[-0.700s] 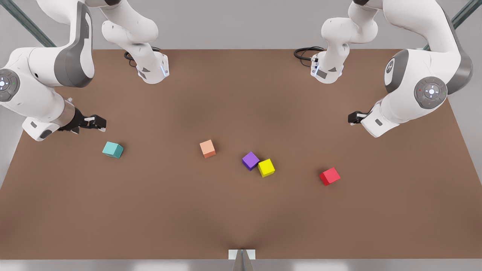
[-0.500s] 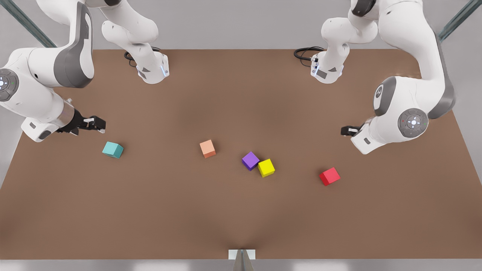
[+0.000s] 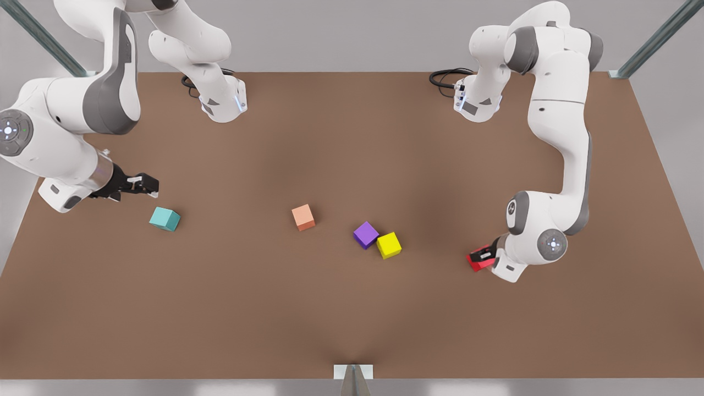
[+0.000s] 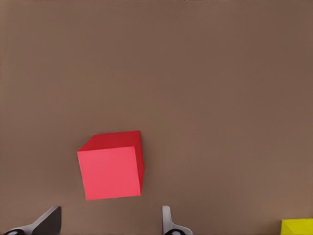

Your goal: Pick up red wooden cube and pass to hand red wooden cube and place in blue wooden cube

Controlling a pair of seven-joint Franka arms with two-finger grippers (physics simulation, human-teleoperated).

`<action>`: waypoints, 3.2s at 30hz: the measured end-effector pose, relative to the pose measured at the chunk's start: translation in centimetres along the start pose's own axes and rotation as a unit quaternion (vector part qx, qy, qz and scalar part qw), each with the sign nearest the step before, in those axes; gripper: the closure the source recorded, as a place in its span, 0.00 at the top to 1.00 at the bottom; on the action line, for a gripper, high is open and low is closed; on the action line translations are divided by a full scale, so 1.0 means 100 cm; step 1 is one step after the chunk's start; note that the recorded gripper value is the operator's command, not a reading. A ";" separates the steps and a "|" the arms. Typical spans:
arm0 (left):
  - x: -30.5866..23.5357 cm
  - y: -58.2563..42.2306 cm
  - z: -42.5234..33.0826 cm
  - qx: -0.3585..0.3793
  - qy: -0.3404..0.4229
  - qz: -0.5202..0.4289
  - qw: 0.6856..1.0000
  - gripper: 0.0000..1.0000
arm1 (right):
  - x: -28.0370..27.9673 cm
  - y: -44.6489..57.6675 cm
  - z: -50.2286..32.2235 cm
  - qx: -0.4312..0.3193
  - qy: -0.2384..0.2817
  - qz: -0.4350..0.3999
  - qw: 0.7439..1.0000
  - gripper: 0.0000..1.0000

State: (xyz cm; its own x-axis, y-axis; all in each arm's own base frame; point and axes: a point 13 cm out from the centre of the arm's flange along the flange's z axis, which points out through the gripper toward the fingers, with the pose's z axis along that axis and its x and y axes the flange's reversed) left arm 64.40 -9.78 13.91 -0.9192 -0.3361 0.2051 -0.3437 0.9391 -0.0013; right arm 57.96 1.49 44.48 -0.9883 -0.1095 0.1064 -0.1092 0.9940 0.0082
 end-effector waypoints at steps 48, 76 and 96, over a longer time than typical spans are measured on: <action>-0.017 -0.033 0.074 0.010 -0.016 -0.023 1.000 0.67 | -0.002 0.007 0.010 -0.006 0.008 -0.010 1.000 1.00; 0.194 -0.431 -0.117 0.552 0.282 0.062 0.782 0.63 | -0.124 0.297 0.144 -0.558 -0.244 -0.407 0.681 1.00; 0.180 -0.437 -0.112 0.607 0.170 0.172 0.757 0.63 | -0.144 0.376 0.155 -0.506 -0.419 -0.501 0.563 1.00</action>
State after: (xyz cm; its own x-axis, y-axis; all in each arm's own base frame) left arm 64.97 -56.06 28.59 -0.9629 0.1450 0.2275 -0.2078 0.1391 -0.9682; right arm 66.45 40.39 27.82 -0.2349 -0.1585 -0.9590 -0.9592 -0.1222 0.2551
